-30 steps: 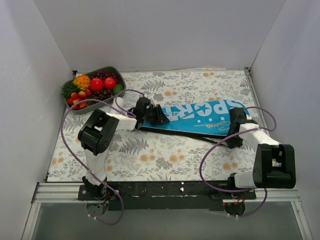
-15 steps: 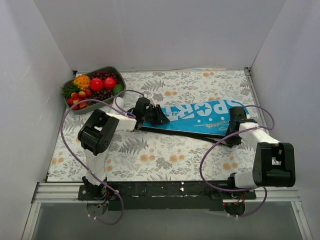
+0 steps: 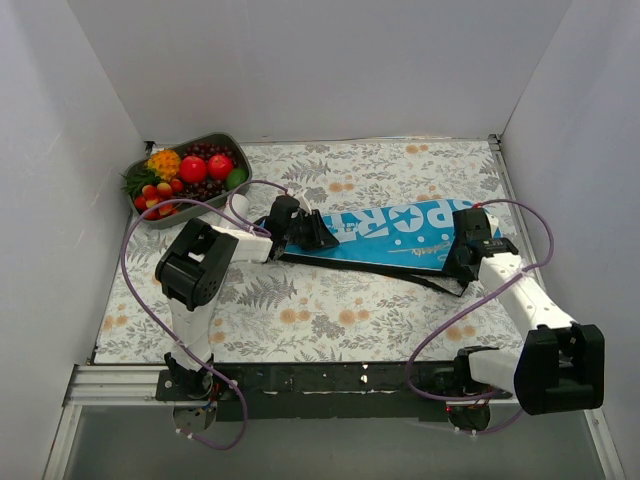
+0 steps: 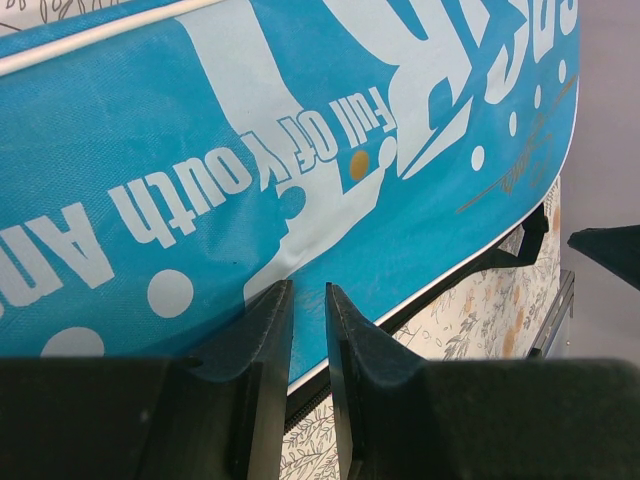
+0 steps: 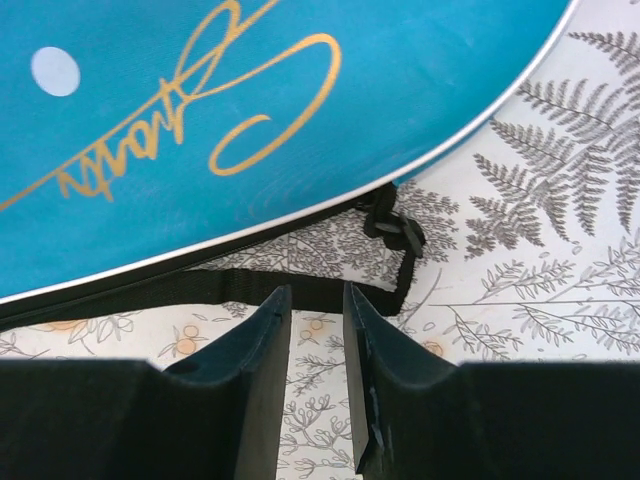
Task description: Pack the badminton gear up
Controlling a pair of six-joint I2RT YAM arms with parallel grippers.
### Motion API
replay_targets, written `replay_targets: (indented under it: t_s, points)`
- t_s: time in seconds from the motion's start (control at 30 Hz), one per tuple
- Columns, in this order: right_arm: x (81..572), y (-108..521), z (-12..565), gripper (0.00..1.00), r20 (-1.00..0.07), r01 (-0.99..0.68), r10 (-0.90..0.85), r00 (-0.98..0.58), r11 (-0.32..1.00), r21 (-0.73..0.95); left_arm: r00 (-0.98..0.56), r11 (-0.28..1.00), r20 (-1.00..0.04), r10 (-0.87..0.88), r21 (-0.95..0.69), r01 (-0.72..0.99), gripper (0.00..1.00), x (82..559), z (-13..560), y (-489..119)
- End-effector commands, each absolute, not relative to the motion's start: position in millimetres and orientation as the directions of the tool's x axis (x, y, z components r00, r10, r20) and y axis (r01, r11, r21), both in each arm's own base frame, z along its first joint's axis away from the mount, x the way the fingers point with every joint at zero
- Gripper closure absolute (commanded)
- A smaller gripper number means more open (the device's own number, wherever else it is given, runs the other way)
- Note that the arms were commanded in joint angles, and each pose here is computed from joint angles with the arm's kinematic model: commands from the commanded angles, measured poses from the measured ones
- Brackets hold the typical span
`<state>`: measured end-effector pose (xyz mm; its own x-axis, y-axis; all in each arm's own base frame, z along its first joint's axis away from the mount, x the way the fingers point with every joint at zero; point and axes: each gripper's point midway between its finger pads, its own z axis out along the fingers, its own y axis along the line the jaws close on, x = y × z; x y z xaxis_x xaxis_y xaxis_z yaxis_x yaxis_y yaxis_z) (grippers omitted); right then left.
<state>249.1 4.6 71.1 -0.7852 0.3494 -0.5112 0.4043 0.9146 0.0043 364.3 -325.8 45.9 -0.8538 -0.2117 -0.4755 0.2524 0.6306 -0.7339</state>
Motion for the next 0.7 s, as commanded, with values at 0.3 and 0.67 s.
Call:
replay_targets:
  t_s: [0.3, 0.67]
  points:
    - [269.9, 18.3, 48.1, 0.98, -0.479, 0.383, 0.337, -0.811, 0.924, 0.003, -0.843, 0.634, -0.493, -0.215, -0.727, 0.264, 0.81, 364.1, 54.0, -320.9]
    - [263.3, -2.8, 23.1, 0.98, -0.436, 0.444, 0.35, -0.829, 0.886, -0.134, -0.846, 0.635, -0.49, -0.21, -0.726, 0.263, 0.82, 362.5, 51.2, -320.4]
